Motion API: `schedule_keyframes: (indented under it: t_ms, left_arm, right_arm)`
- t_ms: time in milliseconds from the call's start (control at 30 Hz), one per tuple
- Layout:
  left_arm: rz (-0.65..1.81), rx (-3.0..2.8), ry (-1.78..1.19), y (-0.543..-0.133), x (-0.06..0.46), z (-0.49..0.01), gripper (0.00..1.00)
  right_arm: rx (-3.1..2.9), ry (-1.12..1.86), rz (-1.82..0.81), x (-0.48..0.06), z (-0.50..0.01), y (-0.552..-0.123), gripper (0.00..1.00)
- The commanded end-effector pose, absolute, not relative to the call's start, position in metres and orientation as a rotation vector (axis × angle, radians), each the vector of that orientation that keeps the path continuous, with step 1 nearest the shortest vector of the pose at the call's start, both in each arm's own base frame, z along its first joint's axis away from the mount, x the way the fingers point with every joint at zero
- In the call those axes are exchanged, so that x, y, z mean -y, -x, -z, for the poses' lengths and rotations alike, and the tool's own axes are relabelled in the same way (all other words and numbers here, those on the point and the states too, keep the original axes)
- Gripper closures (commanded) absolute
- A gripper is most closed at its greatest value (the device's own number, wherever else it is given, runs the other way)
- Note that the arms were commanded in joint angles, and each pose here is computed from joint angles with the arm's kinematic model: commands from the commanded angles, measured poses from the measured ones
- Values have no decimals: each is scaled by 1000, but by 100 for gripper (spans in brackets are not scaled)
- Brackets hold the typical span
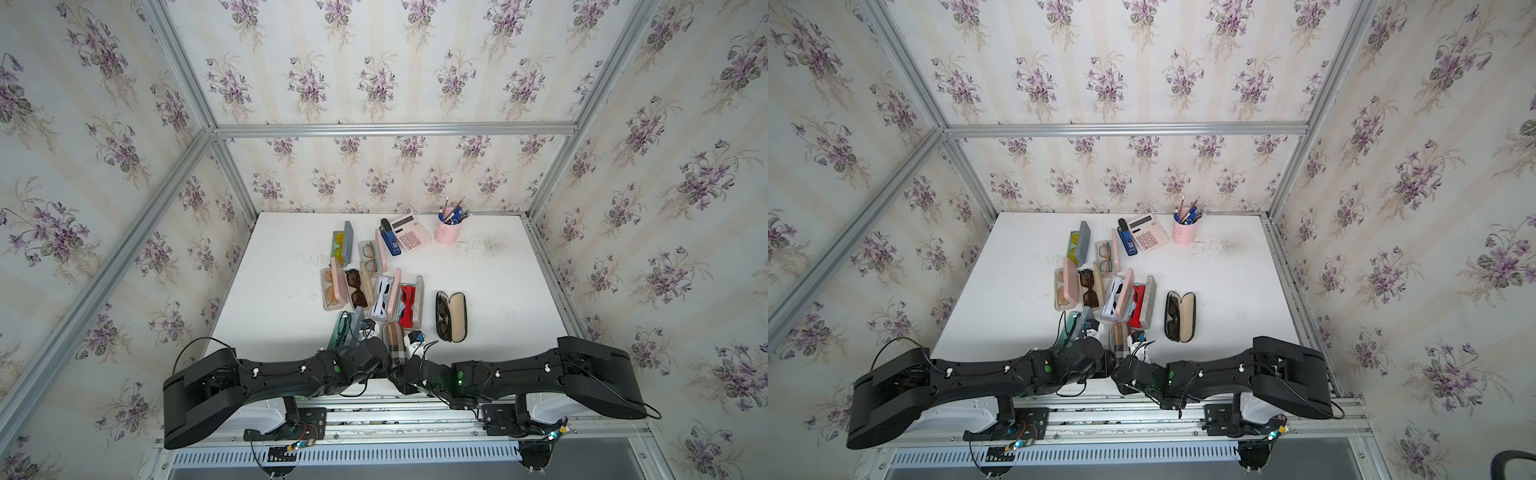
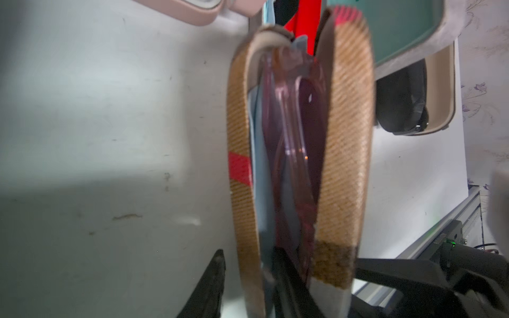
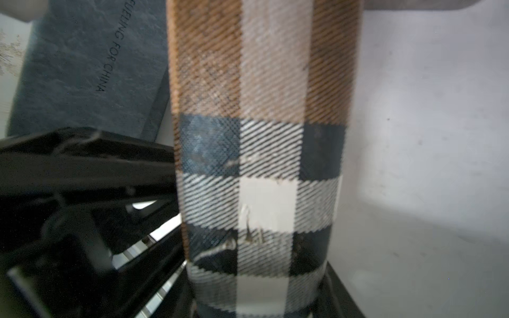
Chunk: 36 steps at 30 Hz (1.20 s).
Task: Close the glasses case
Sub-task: Close the glasses case at the center of the board.
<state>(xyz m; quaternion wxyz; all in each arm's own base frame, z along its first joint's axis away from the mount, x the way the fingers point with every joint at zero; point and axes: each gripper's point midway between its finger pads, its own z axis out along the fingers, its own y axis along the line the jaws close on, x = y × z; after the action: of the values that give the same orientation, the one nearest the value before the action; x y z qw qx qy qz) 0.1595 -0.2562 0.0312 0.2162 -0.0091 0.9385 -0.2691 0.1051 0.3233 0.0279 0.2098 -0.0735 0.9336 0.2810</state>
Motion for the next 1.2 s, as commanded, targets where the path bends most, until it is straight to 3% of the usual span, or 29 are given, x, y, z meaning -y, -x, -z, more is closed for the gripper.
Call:
schedule_keyframes:
  t_ms: [0, 167, 367, 633, 833, 1167]
  left_arm:
    - [951, -2550, -54, -154, 284, -53, 62]
    - [972, -2554, -50, -150, 282, -52, 50]
    - [957, -2542, -36, -151, 275, -56, 45]
    - [933, -2500, 16, -152, 256, -64, 17]
    - [854, -2504, 42, -153, 240, -61, 16]
    - [704, -2590, 153, -153, 223, -27, 23]
  right_arm:
    - [-2653, 247, -588, -300, -9, -105, 61]
    - [-2672, 250, -506, -294, -4, -107, 61]
    - [-2663, 242, -504, -294, -8, -108, 58]
    - [-2642, 252, -476, -291, -19, -111, 44]
    - [-2581, 264, -541, -296, -40, -115, 29]
    - [-2545, 293, -559, -297, -54, -118, 25]
